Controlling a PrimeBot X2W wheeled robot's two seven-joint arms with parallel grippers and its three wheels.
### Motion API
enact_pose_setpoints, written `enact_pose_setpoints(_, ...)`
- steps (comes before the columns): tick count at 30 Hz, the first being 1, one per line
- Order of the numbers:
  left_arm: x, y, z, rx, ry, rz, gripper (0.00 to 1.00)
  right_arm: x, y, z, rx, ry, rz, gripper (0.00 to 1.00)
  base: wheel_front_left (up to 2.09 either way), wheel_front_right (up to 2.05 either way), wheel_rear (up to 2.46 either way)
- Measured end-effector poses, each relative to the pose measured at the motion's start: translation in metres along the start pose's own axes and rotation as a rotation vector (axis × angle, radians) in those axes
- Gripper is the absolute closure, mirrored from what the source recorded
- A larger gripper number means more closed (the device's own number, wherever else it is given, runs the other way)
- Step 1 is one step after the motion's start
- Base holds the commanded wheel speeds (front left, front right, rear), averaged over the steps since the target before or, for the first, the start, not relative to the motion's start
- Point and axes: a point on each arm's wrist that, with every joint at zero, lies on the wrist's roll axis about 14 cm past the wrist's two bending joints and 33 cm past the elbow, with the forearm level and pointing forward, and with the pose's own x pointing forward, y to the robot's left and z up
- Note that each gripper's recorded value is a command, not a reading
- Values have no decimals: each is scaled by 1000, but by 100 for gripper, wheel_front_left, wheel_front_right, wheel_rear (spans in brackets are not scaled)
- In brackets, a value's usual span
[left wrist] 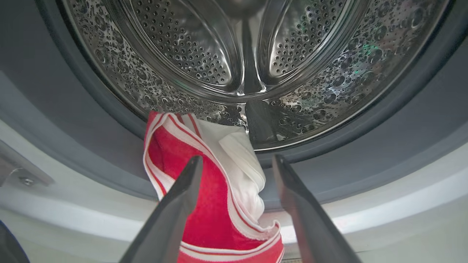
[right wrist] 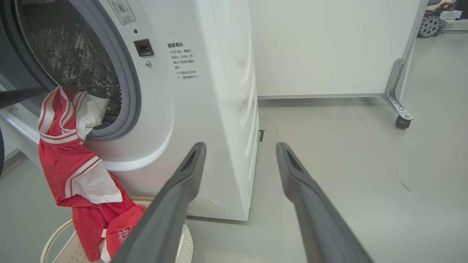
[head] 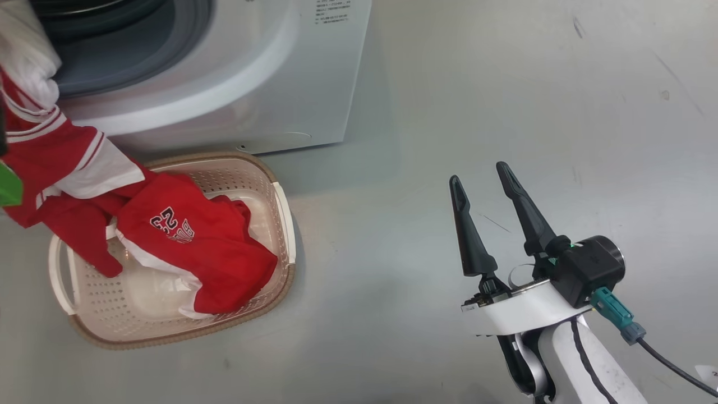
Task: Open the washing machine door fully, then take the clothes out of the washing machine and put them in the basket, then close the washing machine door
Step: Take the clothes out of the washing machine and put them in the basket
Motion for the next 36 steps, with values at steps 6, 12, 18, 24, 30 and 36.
enact_pose_setpoints(6, 30, 4, -23, 45, 115, 6, 0, 3, -13, -3, -7, 10, -41, 0, 0, 0, 0)
enact_pose_setpoints(12, 50, 5, -52, 90, 222, 15, 0, 6, -23, -9, -12, 26, -72, 0, 0, 0, 0)
enact_pose_setpoints(18, 62, 21, -67, 117, 275, 77, 0, 7, -30, -15, -12, 43, -101, 0, 0, 0, 0)
enact_pose_setpoints(24, 70, 20, -70, 117, 297, 77, 0, 10, -29, -19, -12, 50, -96, 0, 0, 0, 0)
enact_pose_setpoints(30, 75, 20, -79, 129, 352, 82, 0, 13, -28, -20, -14, 49, -91, 0, 0, 0, 0)
enact_pose_setpoints(36, 79, 21, -80, 130, 371, 83, 100, 15, -27, -19, -15, 48, -89, 0, 0, 0, 0)
